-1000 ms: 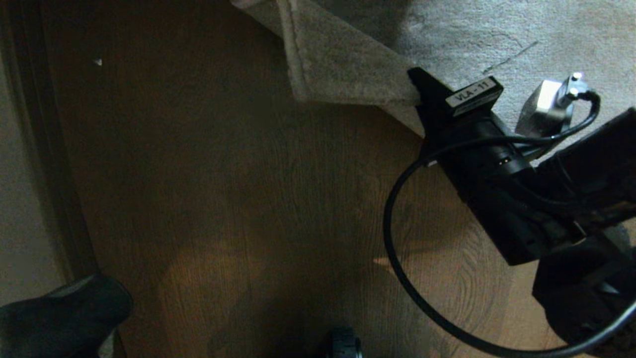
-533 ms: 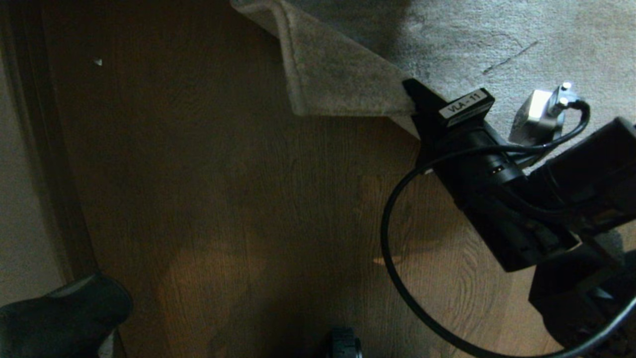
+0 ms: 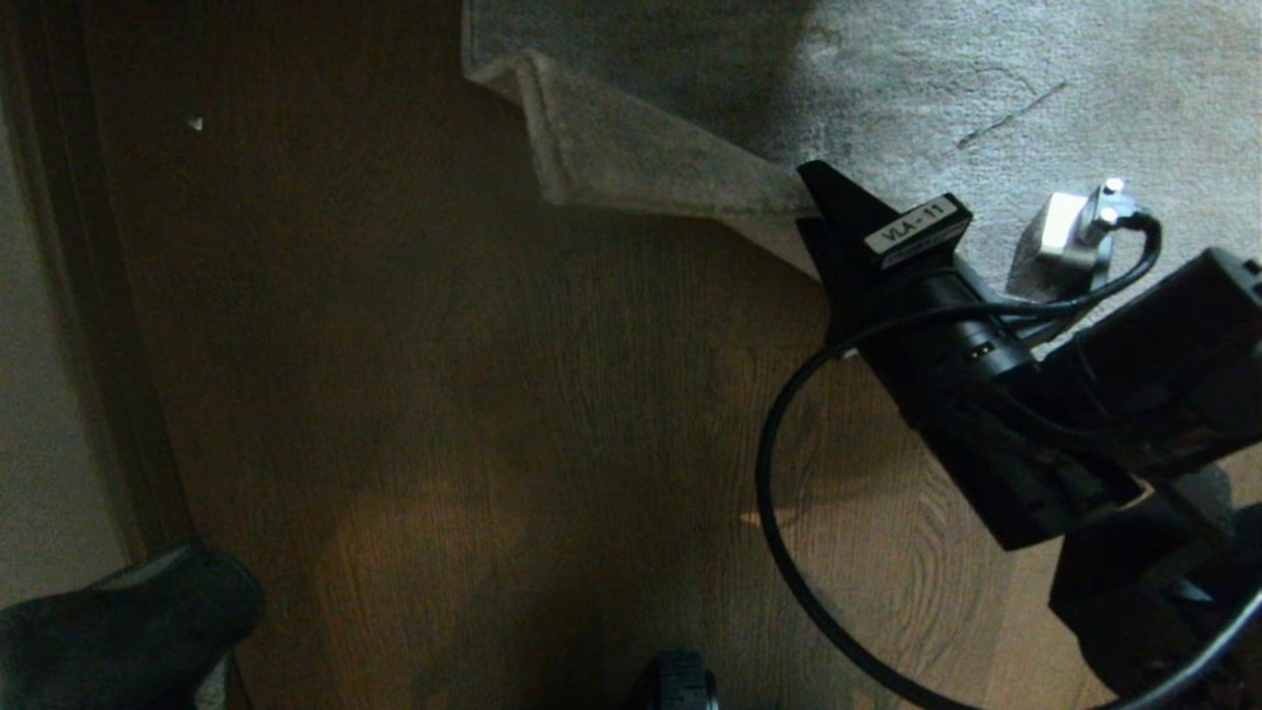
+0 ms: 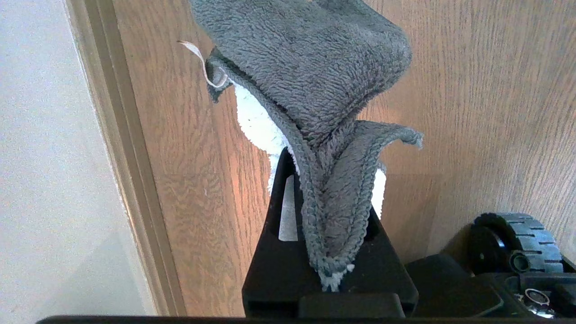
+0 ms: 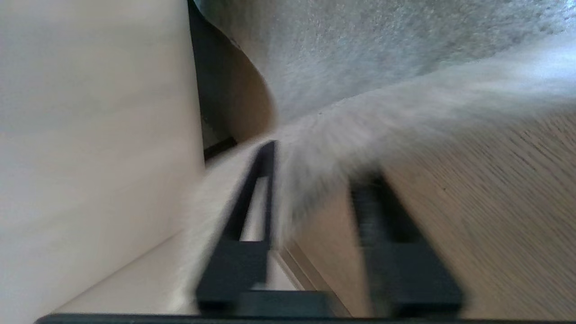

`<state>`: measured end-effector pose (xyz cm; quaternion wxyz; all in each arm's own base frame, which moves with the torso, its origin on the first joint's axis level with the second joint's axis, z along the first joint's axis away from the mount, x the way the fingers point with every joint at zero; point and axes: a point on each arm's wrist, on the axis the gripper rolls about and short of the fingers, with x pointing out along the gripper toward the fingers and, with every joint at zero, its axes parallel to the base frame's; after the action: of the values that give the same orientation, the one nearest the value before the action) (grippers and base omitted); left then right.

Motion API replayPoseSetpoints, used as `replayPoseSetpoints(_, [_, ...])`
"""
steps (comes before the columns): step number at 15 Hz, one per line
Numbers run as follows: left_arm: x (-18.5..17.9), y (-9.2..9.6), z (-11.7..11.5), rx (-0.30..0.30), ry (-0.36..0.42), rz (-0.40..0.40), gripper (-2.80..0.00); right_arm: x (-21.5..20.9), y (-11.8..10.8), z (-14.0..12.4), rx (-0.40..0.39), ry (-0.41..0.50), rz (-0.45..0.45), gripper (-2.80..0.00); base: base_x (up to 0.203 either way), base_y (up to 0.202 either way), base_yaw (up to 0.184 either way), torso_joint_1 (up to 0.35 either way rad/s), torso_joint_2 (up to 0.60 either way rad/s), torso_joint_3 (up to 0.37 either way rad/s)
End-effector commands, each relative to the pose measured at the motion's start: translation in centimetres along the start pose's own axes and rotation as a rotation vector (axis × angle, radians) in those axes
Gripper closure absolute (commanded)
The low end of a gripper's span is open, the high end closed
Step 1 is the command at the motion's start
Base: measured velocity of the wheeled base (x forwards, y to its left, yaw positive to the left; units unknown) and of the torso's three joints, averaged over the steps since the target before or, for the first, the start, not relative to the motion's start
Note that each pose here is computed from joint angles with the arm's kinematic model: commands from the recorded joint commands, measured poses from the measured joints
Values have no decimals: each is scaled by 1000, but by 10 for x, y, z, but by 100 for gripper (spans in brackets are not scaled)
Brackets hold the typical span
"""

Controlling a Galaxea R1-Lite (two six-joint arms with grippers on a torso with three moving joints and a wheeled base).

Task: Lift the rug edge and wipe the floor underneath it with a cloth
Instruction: Lay down the carpet

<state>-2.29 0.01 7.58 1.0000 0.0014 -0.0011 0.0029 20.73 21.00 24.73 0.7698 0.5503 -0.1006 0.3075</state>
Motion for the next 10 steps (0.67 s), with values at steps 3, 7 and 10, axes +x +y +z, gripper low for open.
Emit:
replayPoseSetpoints(3, [0, 0, 0, 0, 0, 0, 0, -1, 4, 2, 23, -24, 36, -280, 0, 0, 0, 0, 0, 0])
replayPoseSetpoints(7, [0, 0, 0, 0, -1, 0, 0, -11, 7, -13, 39, 38, 32, -280, 0, 0, 0, 0, 0, 0])
replayPoseSetpoints(10, [0, 0, 0, 0, 0, 0, 0, -19, 13, -28, 60, 96, 38, -280, 0, 0, 0, 0, 0, 0])
